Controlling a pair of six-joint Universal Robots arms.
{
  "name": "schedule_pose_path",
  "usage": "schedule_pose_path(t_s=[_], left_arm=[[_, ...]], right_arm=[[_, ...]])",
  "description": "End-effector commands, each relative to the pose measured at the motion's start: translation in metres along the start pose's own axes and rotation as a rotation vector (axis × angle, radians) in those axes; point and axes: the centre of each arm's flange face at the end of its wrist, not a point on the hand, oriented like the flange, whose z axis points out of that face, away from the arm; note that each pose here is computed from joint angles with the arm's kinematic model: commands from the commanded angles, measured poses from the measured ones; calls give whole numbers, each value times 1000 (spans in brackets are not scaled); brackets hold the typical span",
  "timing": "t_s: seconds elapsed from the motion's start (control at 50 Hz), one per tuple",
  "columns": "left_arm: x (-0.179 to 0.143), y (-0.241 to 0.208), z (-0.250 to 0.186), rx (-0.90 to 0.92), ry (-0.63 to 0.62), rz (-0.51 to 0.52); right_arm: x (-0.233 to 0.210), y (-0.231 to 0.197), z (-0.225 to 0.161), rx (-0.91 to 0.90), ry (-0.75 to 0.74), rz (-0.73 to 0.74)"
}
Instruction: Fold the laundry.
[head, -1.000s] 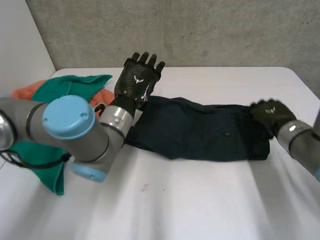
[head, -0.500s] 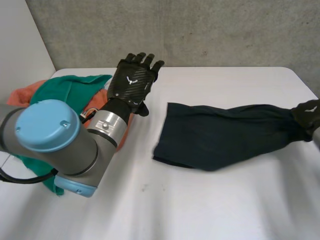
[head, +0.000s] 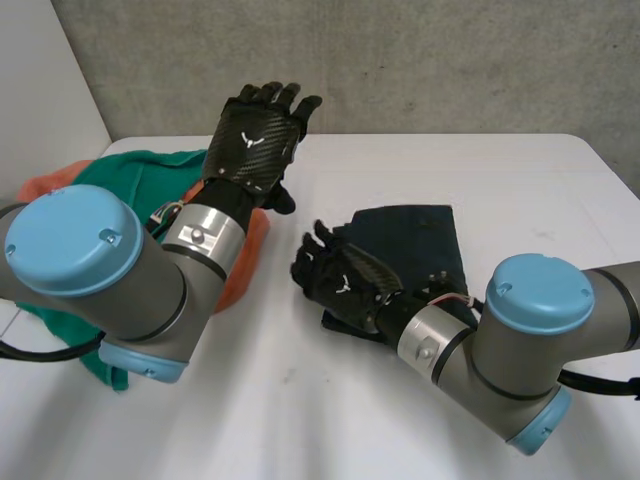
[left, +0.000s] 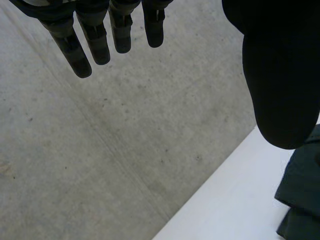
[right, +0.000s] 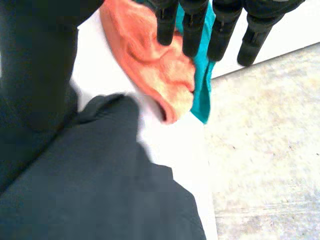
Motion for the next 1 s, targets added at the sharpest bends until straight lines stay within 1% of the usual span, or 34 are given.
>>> schedule_pose_path(t_s=[0.02, 0.06, 0.08, 0.14, 0.16, 0.18, 0.2, 0.24, 0.32, 0.36, 0.44, 0.54, 0.6, 0.66, 0.78, 0.82, 0.9, 0.96, 1.0], left_arm=[[2, -5, 14, 42, -4, 0], [3, -7, 21, 56, -5, -5], [4, -7, 23, 62, -2, -8], [20, -10, 30, 79, 30, -36], [24, -10, 32, 84, 39, -43], [29, -10, 33, 86, 50, -50], [40, -6, 35, 70, 77, -64], [49, 0, 37, 46, 102, -73], [80, 20, 38, -47, 186, -89], [97, 35, 37, -108, 237, -93], [109, 61, 36, -209, 275, -94], [111, 82, 33, -307, 292, -93], [106, 96, 30, -372, 289, -90], [102, 107, 25, -435, 293, -84], [98, 117, 15, -540, 301, -78], [96, 115, 13, -554, 302, -79], [92, 106, 12, -554, 302, -80], [82, 80, 14, -514, 292, -84], [75, 64, 16, -481, 280, -90]], right_arm=[[82, -3, -29, -7, 227, 399], [101, -1, -38, 4, 296, 548], [115, 2, -44, 17, 351, 683], [134, 11, -57, 5, 438, 841], [143, 25, -66, -53, 488, 893], [145, 32, -70, -90, 505, 906], [147, 37, -73, -122, 511, 912], [149, 56, -80, -232, 529, 919], [137, 75, -75, -361, 481, 899], [132, 83, -72, -399, 465, 892], [119, 99, -65, -446, 419, 897], [101, 120, -54, -478, 364, 932], [91, 131, -48, -488, 330, 937], [83, 139, -44, -504, 301, 918], [76, 137, -36, -508, 251, 810], [79, 136, -37, -523, 244, 769], [88, 128, -42, -530, 243, 761], [97, 118, -47, -513, 265, 766], [108, 112, -52, -508, 325, 788]])
